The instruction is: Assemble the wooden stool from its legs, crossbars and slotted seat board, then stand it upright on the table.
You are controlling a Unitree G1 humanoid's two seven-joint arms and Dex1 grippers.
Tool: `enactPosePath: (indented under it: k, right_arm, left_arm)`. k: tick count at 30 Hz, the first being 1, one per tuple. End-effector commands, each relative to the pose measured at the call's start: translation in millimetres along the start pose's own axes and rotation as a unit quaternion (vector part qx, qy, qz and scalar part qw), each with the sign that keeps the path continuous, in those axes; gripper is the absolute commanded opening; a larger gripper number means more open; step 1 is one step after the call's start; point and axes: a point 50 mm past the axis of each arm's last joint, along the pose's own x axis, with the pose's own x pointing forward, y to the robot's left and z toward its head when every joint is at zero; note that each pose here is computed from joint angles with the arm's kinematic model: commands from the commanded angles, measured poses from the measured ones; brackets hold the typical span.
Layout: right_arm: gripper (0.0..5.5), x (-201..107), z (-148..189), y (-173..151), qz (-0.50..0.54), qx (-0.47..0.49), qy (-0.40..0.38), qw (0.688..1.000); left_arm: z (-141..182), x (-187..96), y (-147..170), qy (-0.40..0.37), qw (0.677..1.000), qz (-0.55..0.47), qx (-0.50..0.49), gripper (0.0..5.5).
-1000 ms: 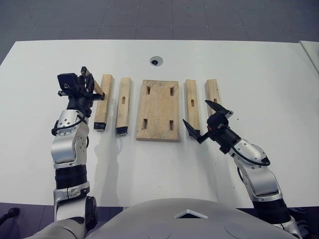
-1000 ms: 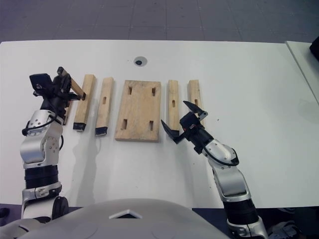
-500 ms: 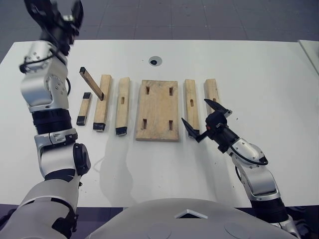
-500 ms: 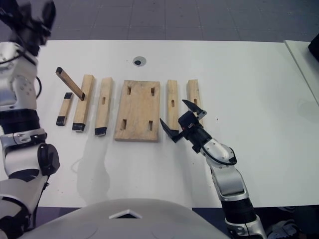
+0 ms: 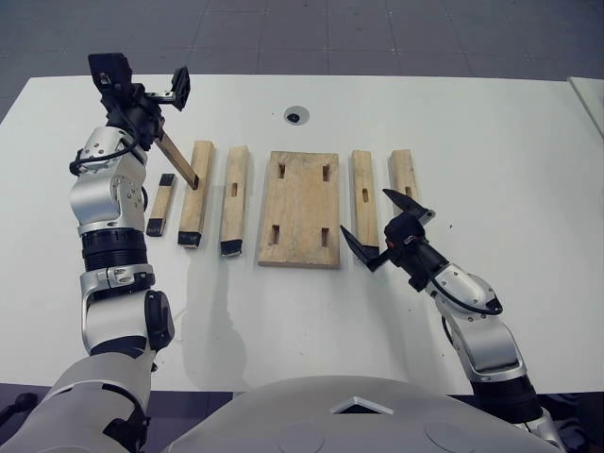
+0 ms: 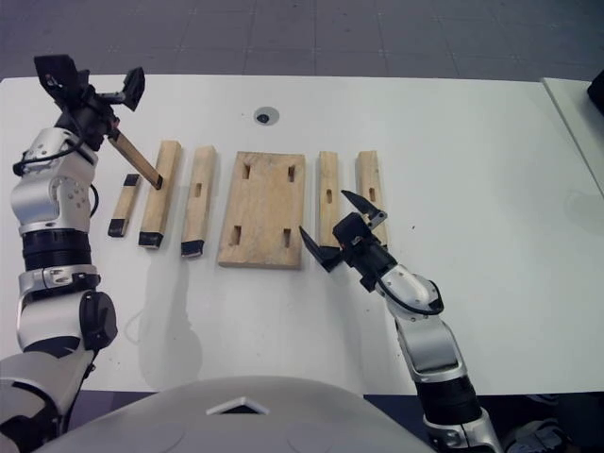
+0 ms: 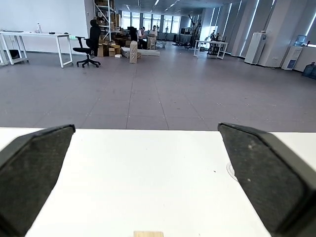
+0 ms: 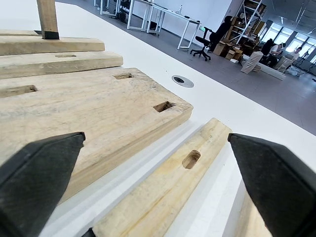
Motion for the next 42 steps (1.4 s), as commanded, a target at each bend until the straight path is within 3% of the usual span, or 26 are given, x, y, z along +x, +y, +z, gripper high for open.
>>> enactPosePath:
  k: [1, 5, 14, 18, 21, 27, 33, 35, 42]
  right_arm:
    - [5.4, -2, -3, 3, -0.003, 0.001, 0.007, 1.0]
    - [5.4, -5, -4, 3, -0.013, 0.004, 0.01, 1.0]
    - [5.4, -17, -11, -4, -0.064, 0.002, 0.029, 0.998]
    - [5.4, -15, -9, -8, -0.066, -0.001, 0.027, 0.997]
    - [5.4, -14, -8, -12, -0.064, -0.006, 0.027, 0.998]
    - [5.4, -15, -8, -16, -0.058, -0.009, 0.029, 0.998]
    - [5.4, -14, -8, -16, -0.054, -0.01, 0.03, 0.998]
    - [5.4, -14, -8, -16, -0.054, -0.01, 0.031, 0.998]
    - [5.4, -13, -3, -21, -0.058, -0.004, 0.019, 0.998]
  left_arm:
    - [39, -13, 16, -0.062, 0.996, 0.013, 0.057, 5.38]
    - [51, -38, 14, -0.103, 0.993, 0.017, 0.052, 5.38]
    - [-16, -113, -7, -0.042, 0.999, 0.007, 0.028, 5.38]
    - [-61, -138, -37, 0.046, 0.999, -0.009, -0.001, 5.38]
    - [-89, -151, -43, 0.12, 0.993, 0.019, 0.007, 5.2]
    - [-120, -166, -46, 0.19, 0.981, 0.047, 0.006, 4.26]
    - [-140, -172, -48, 0.236, 0.971, 0.045, -0.012, 5.28]
    - [-143, -172, -48, 0.244, 0.968, 0.049, -0.019, 5.37]
    - [-142, -162, -49, 0.248, 0.967, 0.049, -0.034, 4.27]
